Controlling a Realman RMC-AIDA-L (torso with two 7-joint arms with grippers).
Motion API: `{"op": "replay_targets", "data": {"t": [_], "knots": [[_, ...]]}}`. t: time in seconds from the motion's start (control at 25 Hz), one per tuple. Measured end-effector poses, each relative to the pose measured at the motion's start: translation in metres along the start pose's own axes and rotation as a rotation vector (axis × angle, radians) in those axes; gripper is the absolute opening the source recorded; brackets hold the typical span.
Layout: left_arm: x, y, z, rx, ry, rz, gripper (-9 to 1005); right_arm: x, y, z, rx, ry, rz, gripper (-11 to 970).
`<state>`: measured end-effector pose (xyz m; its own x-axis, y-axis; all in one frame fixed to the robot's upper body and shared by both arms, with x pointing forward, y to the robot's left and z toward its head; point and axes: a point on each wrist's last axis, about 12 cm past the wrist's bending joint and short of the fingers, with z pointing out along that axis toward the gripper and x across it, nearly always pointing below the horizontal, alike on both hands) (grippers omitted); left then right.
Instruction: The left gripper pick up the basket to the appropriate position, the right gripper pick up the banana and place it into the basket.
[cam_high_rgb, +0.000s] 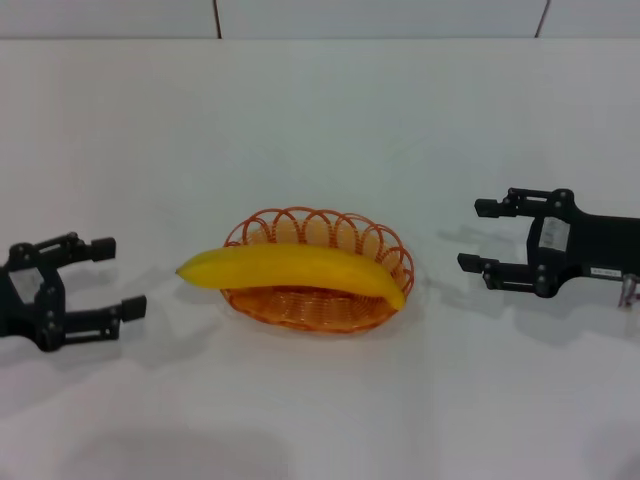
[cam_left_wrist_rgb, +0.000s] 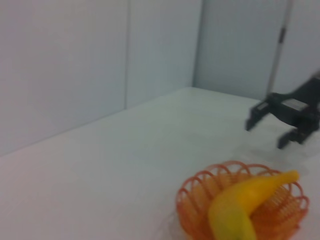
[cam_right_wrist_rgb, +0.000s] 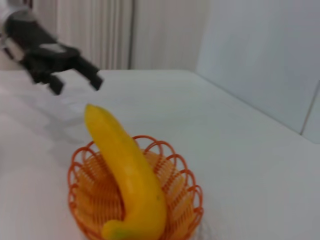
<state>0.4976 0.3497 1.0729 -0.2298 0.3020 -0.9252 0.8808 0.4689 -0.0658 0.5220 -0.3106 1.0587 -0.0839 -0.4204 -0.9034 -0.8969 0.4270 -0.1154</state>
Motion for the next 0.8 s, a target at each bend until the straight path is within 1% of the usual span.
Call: {"op": "replay_targets", "data": {"t": [0.12, 0.24, 0.68, 0.8], "knots": [[0.0032, -0.0046, 0.0011, 0.031, 0.018, 0.019, 876, 0.0029, -0.0005, 0.0013, 0.022, -0.002, 0.019, 702], [0.0057, -0.0075, 0.0021, 0.037, 0.02, 0.03, 876, 0.0047, -0.0012, 0.0025, 0.039, -0.007, 0.037, 702], [0.0031, -0.0052, 0.005, 0.026, 0.008, 0.032, 876, 0.0051, -0.0007, 0.0041, 0.029, 0.001, 0.023, 703], [0.0028, -0.005, 0.005, 0.024, 0.007, 0.031, 876, 0.0072, 0.0039, 0.0049, -0.003, 0.015, -0.002, 703]]}}
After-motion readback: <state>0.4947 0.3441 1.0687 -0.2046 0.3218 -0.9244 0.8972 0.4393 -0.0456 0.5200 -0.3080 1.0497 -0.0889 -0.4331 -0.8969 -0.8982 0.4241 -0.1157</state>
